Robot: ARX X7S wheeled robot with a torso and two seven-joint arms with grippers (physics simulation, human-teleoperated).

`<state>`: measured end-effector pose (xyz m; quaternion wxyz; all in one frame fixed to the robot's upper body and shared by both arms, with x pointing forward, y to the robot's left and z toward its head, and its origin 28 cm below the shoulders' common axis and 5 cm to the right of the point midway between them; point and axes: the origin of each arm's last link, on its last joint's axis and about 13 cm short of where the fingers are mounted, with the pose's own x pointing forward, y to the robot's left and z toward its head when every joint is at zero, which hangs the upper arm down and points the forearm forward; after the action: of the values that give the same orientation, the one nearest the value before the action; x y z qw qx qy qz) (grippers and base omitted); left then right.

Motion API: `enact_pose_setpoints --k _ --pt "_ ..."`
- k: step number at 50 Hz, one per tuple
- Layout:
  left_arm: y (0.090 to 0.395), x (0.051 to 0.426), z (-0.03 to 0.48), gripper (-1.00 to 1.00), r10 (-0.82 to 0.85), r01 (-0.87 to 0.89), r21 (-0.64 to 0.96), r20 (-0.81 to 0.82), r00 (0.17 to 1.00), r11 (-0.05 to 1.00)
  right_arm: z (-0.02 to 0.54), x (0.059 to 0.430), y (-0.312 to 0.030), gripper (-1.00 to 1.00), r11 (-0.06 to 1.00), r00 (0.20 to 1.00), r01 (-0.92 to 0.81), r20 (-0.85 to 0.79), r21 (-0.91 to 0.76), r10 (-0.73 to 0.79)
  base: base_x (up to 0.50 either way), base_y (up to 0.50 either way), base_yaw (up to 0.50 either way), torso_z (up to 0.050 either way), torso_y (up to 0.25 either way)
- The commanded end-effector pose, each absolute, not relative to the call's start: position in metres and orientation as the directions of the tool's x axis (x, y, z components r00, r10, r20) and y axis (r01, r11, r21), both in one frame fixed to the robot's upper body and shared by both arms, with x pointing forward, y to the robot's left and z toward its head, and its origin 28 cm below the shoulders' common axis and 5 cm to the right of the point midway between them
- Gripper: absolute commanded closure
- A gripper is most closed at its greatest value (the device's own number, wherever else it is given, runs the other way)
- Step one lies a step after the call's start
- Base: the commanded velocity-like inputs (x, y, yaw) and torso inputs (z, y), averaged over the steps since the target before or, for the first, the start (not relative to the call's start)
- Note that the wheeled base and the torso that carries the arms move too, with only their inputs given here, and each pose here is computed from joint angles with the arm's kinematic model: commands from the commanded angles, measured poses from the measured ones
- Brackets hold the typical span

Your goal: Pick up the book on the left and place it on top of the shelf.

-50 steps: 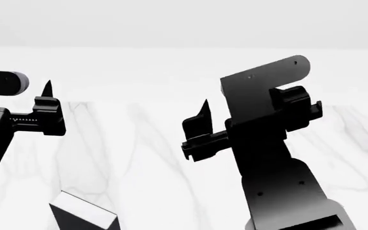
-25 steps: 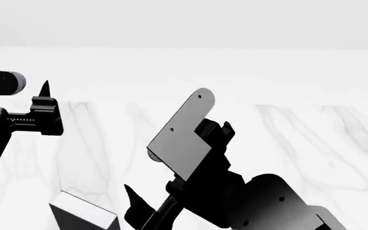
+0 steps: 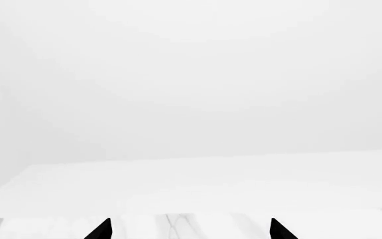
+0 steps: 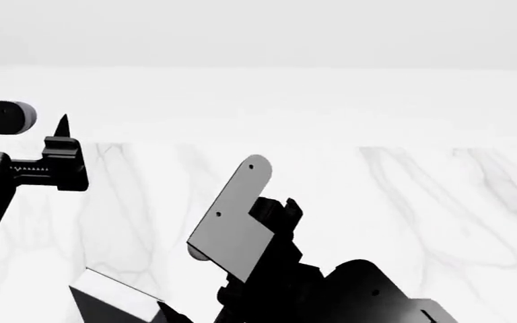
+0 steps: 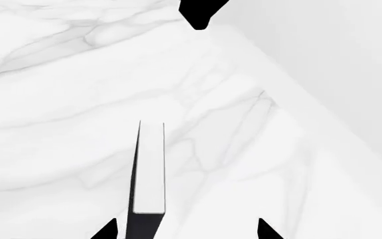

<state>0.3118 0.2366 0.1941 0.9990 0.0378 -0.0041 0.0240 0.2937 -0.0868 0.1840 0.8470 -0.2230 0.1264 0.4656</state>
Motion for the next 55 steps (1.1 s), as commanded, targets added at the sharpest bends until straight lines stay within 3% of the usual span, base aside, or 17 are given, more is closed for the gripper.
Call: enact_pose_setpoints --k 1,32,55 --pt "0.236 0.312 0.195 -1.00 0.047 -0.048 0.078 0.010 0.999 0.996 0.171 0.302 -0.075 -1.00 0.440 0.494 -0.869 -0.434 -0.224 0.754 0.00 0.00 0.00 0.000 0.000" --pt "0.237 0.311 0.195 -1.00 0.050 -0.050 0.083 0.007 0.999 0.995 0.125 0.342 -0.039 -1.00 0.412 0.408 -0.905 -0.486 -0.105 0.773 0.00 0.00 0.00 0.000 0.000" --pt "0.238 0.311 0.192 -1.00 0.051 -0.051 0.079 0.002 0.999 0.996 0.096 0.345 -0.024 -1.00 0.367 0.333 -0.929 -0.544 -0.049 0.770 0.00 0.00 0.00 0.000 0.000"
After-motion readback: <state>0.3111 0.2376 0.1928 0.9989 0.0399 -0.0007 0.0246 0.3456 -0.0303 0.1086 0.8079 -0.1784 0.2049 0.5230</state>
